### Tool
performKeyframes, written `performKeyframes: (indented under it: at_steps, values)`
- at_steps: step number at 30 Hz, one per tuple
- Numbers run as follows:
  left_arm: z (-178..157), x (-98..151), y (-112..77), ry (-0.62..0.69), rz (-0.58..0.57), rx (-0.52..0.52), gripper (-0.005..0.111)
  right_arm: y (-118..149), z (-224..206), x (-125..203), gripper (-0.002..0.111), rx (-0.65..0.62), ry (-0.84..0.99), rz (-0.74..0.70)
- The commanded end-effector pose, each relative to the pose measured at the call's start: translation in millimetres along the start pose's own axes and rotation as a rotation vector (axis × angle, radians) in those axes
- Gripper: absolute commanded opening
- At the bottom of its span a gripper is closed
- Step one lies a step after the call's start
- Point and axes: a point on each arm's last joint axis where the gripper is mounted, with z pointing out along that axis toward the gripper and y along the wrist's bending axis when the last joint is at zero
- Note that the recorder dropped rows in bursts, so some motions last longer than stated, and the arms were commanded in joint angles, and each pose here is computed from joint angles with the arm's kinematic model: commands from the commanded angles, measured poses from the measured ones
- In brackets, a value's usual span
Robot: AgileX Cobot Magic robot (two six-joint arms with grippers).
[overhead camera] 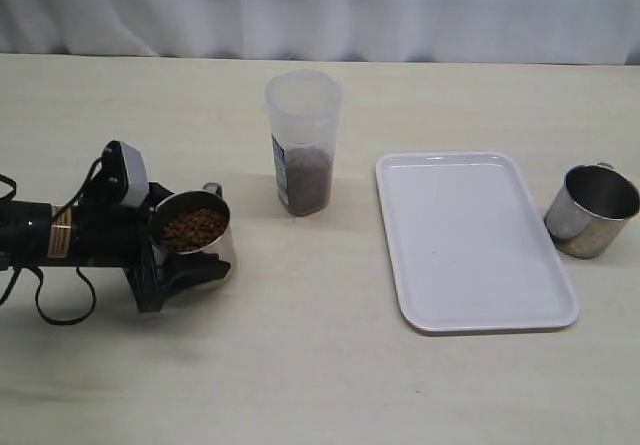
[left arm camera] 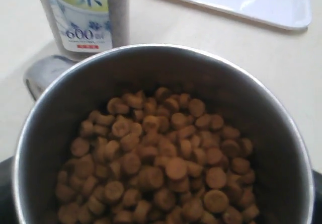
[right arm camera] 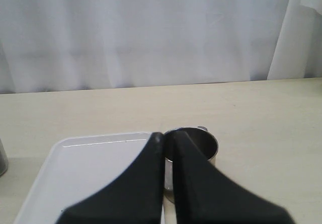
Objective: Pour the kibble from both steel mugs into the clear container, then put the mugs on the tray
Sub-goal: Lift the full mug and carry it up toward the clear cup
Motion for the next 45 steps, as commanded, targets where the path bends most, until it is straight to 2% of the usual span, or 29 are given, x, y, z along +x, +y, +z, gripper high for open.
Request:
performKeyframes:
  at_steps: [1,8,12,18,22,26,32,36,41,45]
  values:
    - [-22,-36,4.8,-0.049,0.039,-0.081,0.000,0,0,-1,0.004,-0.001,-0.011,-0.011]
    - [-64,-93,5.0,-0.115,0.107,-0.323,0.000,0,0,-1,0.004,-0.001,-0.011,-0.011]
    - [-80,-115,1.8,-0.165,0.143,-0.401,0.000,0,0,-1,0.004,-0.001,-0.011,-0.011]
    - [-64,-138,1.8,-0.030,0.175,-0.474,0.000,0,0,-1,0.004,-0.001,-0.011,-0.011]
    - [-53,-165,-1.6,-0.036,0.222,-0.493,0.000,0,0,-1,0.004,-0.001,-0.011,-0.011]
    - [-45,-186,-4.5,0.043,0.275,-0.566,0.000,0,0,-1,0.004,-0.001,-0.011,-0.011]
    - [-31,-202,0.7,0.079,0.320,-0.596,0.000,0,0,-1,0.004,-0.001,-0.011,-0.011]
    - [-14,-201,7.9,0.128,0.365,-0.587,0.000,0,0,-1,0.004,-0.001,-0.011,-0.011]
    - [4,-206,22.8,0.179,0.378,-0.627,0.000,0,0,-1,0.004,-0.001,-0.011,-0.011]
    - [8,-205,26.1,0.190,0.391,-0.622,0.000,0,0,-1,0.004,-0.002,-0.011,-0.007]
